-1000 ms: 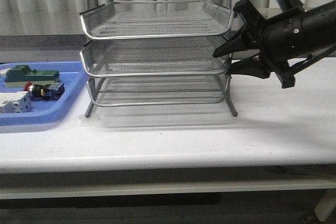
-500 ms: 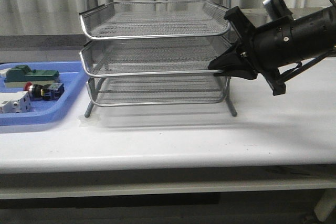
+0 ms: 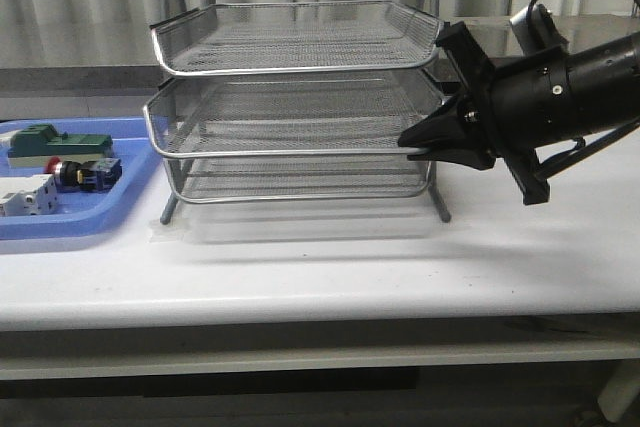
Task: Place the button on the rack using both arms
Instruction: 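Pull the middle wire tier out toward the robot with the right gripper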
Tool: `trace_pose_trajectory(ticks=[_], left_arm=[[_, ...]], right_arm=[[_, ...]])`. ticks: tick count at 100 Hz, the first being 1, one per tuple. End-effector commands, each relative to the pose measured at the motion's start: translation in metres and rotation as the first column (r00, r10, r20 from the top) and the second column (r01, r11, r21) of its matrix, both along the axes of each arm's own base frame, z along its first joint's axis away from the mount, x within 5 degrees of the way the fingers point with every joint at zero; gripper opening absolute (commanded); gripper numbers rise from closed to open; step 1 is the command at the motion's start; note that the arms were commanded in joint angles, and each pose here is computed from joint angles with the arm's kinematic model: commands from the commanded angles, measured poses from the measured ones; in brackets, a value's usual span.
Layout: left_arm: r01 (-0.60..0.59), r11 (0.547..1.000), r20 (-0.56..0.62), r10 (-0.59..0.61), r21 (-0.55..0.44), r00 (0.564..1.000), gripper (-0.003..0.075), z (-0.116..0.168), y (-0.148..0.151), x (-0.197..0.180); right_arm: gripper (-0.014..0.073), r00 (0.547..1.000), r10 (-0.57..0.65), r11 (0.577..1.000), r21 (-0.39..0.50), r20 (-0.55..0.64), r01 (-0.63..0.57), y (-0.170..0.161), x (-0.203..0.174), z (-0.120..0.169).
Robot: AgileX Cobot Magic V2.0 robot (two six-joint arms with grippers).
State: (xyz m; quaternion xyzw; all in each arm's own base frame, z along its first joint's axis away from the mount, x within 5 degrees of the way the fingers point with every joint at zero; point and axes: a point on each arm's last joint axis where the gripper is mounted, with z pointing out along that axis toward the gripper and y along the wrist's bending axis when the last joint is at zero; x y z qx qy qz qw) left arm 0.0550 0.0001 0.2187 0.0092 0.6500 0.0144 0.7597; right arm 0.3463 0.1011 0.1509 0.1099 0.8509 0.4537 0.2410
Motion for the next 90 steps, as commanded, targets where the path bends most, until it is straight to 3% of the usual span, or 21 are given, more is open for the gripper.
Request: trace_pose_trajectory(ticks=[1, 43, 67, 79, 90], left_arm=[[0.009, 1.0, 0.055, -0.008, -0.01, 0.998, 0.0004, -0.007, -0.001, -0.001], [0.009, 1.0, 0.055, -0.008, -0.01, 0.998, 0.0004, -0.007, -0.001, -0.001], [0.009, 1.0, 0.055, -0.008, -0.01, 0.998, 0.0004, -0.007, -0.001, -0.001], [0.009, 1.0, 0.055, -0.008, -0.01, 0.998, 0.0004, -0.007, -0.001, -0.001], [0.009, 1.0, 0.055, -0.008, -0.01, 0.998, 0.0004, -0.007, -0.001, -0.001]], right_arm=[[0.0033, 0.995, 0.08, 0.996, -0.034, 0.052, -0.078, 0.001, -0.016, 0.009], [0.0033, 0.994, 0.107, 0.992, -0.072, 0.02, -0.106, -0.007, -0.083, 0.008], [0.0046, 0.993, 0.112, 0.991, -0.074, 0.046, -0.108, -0.009, -0.098, 0.017], [0.0106, 0.992, 0.113, 0.991, -0.073, 0.056, -0.108, -0.009, -0.099, 0.02], [0.0239, 0.991, 0.118, 0.991, -0.065, 0.059, -0.114, -0.008, -0.099, 0.02]])
